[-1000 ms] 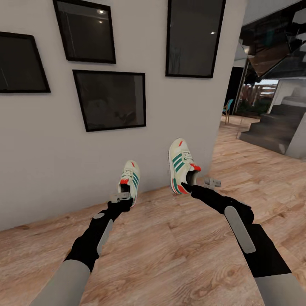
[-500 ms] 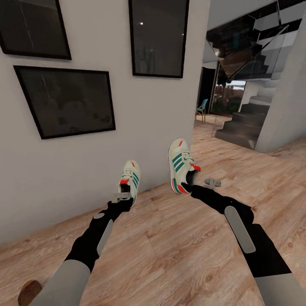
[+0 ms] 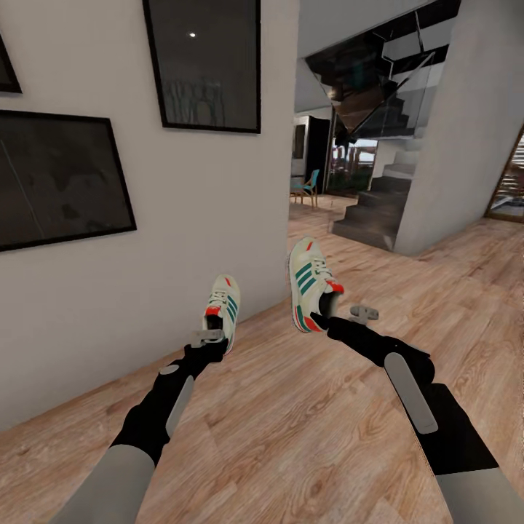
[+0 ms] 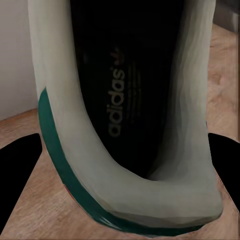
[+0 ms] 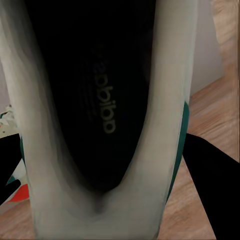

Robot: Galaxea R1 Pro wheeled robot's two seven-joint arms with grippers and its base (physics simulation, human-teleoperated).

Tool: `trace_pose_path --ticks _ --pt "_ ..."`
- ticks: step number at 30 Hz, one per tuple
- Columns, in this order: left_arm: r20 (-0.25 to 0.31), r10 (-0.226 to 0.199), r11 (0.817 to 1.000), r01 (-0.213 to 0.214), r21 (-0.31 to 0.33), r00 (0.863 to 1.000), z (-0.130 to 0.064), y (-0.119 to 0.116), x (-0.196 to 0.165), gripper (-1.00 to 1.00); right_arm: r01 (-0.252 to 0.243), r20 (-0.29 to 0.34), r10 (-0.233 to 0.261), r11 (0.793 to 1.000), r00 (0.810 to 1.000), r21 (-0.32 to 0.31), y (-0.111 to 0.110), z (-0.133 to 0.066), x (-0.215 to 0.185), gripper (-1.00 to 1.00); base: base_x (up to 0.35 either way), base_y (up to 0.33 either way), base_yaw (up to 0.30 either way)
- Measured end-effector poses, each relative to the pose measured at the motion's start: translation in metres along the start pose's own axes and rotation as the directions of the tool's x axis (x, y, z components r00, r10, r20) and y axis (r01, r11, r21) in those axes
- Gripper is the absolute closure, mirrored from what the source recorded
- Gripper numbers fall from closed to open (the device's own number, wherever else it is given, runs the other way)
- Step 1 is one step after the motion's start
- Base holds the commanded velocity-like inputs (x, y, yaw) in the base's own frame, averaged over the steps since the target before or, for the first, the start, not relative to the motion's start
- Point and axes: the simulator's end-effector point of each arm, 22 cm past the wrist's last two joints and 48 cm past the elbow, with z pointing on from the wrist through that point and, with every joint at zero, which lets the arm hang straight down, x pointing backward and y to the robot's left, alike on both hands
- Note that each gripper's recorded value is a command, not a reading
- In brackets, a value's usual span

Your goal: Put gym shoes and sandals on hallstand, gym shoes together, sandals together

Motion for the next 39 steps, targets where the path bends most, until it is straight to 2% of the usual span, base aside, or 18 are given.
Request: trace_pose_path --ticks 4,7,10,17,25,39 --pt "-0.025 0.0 1.0 0.001 0.02 1.0 -0.004 -0.009 0.012 1.0 0.002 0.003 -0.002 0.999 1.0 0.034 -0.005 0.006 0.007 1.0 0.0 0.0 0.0" --pt "0.009 0.004 1.0 -0.004 0.021 1.0 -0.003 -0.01 -0.005 1.0 0.013 -0.005 -0.013 0.997 1.0 0.074 -0.018 0.007 0.01 1.0 0.0 0.0 0.0" --pt "0.025 0.006 1.0 -0.007 0.022 1.0 -0.003 -0.011 -0.01 1.0 0.009 -0.034 -0.006 0.997 0.999 0.073 -0.026 0.005 0.017 1.0 0.049 0.0 0.0" --pt "0.034 0.006 1.0 -0.006 0.024 0.999 -0.003 -0.012 -0.012 1.0 -0.029 -0.041 0.031 0.999 0.999 0.038 -0.021 0.006 0.021 1.0 0.299 -0.01 0.0" --pt "0.027 0.051 0.997 -0.052 0.06 0.998 -0.002 -0.033 -0.008 1.0 -0.032 -0.039 0.034 0.999 0.999 0.04 -0.022 0.006 0.02 1.0 0.301 -0.135 -0.01" --pt "0.026 0.052 0.997 -0.054 0.06 0.998 -0.002 -0.034 -0.008 1.0 -0.033 -0.039 0.035 0.999 0.999 0.042 -0.023 0.006 0.02 1.0 0.341 -0.03 -0.267"
